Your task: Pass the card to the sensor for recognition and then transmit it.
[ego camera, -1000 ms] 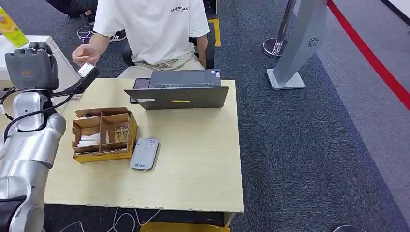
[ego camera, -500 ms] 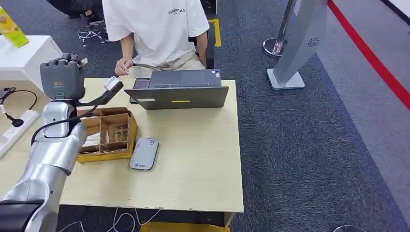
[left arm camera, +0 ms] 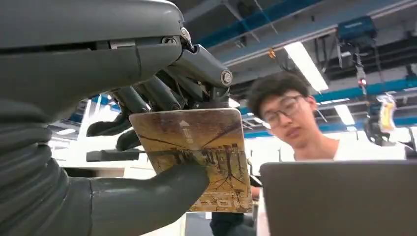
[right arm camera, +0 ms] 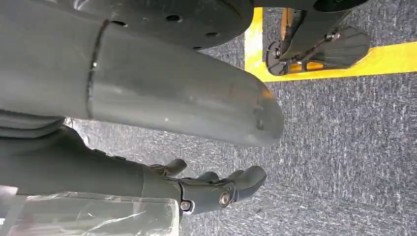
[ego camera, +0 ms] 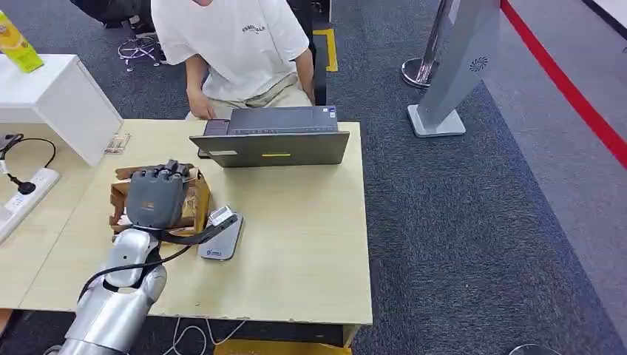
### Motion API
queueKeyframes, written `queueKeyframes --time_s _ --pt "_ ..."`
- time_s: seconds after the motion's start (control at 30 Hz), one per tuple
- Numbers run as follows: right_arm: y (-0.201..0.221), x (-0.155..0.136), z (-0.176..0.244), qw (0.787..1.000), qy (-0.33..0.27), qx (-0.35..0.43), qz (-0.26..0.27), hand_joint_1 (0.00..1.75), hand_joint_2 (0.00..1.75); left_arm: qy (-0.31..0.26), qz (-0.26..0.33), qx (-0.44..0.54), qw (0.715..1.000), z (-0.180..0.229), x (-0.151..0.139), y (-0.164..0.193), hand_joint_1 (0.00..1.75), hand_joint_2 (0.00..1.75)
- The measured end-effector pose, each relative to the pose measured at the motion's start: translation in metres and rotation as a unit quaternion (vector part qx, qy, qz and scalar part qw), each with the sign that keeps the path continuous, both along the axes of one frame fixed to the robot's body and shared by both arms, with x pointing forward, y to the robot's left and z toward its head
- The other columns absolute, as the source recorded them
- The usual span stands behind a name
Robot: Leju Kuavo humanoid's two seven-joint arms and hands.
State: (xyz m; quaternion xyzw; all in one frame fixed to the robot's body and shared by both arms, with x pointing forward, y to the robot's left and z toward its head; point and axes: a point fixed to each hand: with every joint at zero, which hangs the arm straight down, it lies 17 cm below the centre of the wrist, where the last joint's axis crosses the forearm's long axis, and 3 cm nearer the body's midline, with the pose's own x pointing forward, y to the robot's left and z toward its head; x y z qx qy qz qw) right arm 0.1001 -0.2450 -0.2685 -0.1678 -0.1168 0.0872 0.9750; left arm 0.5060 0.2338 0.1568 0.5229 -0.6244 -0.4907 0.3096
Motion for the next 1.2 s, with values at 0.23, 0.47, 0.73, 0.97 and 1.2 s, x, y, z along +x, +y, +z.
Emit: queueKeyframes --time_s 0.23,0.47,0.73,0.97,1.2 --pt "-0.001 -0.001 0.0 1.0 0.004 -0.003 0.002 0.0 0.0 0.019 -0.018 -0.012 1.0 -0.015 -0.006 -0.035 1.75 1.75" --pt "-0.001 -0.002 0.0 1.0 0.007 -0.004 0.001 0.0 0.0 0.072 -0.02 -0.023 0.997 -0.051 -0.011 -0.061 1.75 1.75" --pt "0.0 -0.002 0.0 1.0 0.006 -0.003 0.001 0.0 0.0 0.153 0.008 -0.018 0.988 -0.102 -0.013 -0.061 1.75 1.75" --pt "0.0 -0.003 0.0 1.0 0.01 -0.002 -0.001 0.0 0.0 0.212 0.05 -0.01 0.976 -0.129 -0.013 -0.054 1.75 1.75" --pt "0.0 -0.005 -0.001 1.0 0.013 -0.004 -0.001 0.0 0.0 0.232 0.07 -0.007 0.97 -0.139 -0.013 -0.052 1.75 1.75"
